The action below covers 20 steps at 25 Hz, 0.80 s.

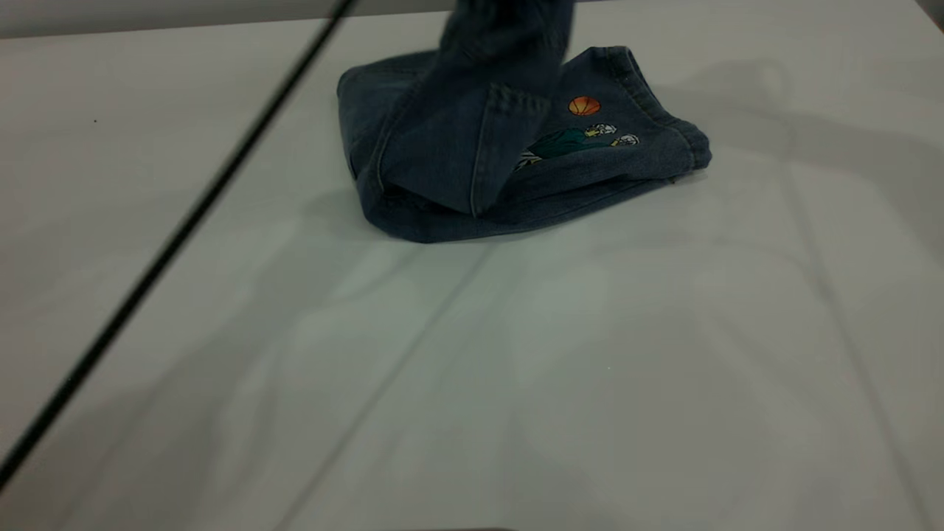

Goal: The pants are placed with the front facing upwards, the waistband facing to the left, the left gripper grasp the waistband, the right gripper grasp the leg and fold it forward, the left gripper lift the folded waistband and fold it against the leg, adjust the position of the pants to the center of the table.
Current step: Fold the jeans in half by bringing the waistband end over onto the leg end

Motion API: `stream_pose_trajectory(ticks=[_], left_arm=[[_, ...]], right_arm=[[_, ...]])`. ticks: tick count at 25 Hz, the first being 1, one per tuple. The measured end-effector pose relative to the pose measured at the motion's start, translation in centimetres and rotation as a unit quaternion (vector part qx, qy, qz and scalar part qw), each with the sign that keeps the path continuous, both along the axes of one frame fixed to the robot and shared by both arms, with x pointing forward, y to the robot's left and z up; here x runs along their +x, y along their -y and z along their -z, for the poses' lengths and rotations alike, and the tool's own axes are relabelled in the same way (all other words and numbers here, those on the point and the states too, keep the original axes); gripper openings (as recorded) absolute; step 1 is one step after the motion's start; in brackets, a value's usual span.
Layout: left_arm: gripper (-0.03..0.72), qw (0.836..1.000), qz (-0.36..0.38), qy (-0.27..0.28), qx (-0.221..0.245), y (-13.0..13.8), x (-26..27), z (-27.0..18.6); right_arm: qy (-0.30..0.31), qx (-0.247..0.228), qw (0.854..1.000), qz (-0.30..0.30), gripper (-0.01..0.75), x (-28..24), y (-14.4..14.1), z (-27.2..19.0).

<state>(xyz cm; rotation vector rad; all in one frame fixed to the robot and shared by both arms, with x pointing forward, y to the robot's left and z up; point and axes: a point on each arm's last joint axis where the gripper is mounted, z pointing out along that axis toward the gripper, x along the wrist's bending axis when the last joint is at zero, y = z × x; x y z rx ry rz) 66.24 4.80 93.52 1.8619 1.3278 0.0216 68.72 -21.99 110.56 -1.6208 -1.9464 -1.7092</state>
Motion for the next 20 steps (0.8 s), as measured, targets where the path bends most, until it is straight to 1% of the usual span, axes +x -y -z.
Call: stream_pose_trajectory(ticks=[3, 4, 6, 9, 12, 14, 16, 18, 20], left_arm=[[0.069, 1.000, 0.009, -0.024, 0.006, 0.8, -0.1, 2.3], [0.086, 1.000, 0.011, -0.028, 0.008, 1.0, -0.1, 2.7], [0.146, 0.999, 0.022, -0.028, 0.013, 1.0, -0.1, 3.0], [0.306, 0.998, 0.051, -0.015, 0.018, 1.3, -0.2, 2.5], [0.486, 0.997, 0.076, 0.003, 0.023, 1.3, -0.4, 1.1], [0.559, 0.995, 0.093, 0.025, 0.030, 0.8, -0.6, -1.1], [0.588, 0.993, 0.104, 0.046, 0.037, -0.2, -0.7, -3.6], [0.587, 0.992, 0.110, 0.052, 0.043, -1.8, -1.0, -6.4], [0.572, 0.991, 0.106, 0.059, 0.052, -4.3, -1.4, -9.7]], right_arm=[[0.003, -0.002, 1.000, -0.001, 0.418, -0.2, 0.0, -0.3], [0.004, -0.003, 1.000, -0.002, 0.418, -0.2, 0.0, -0.4], [0.004, -0.008, 1.000, -0.003, 0.418, -0.2, 0.0, -0.3], [0.002, -0.032, 0.999, -0.010, 0.418, -0.3, 0.1, 0.1], [-0.002, -0.056, 0.998, -0.021, 0.418, -0.5, 0.2, 0.4], [-0.002, -0.065, 0.998, -0.021, 0.418, -0.5, 0.3, 0.6], [-0.004, -0.067, 0.998, -0.018, 0.418, -0.5, 0.3, 0.6], [-0.004, -0.071, 0.997, -0.015, 0.418, -0.5, 0.4, 0.6], [-0.011, -0.072, 0.997, -0.012, 0.418, -0.4, 0.4, 0.8]])
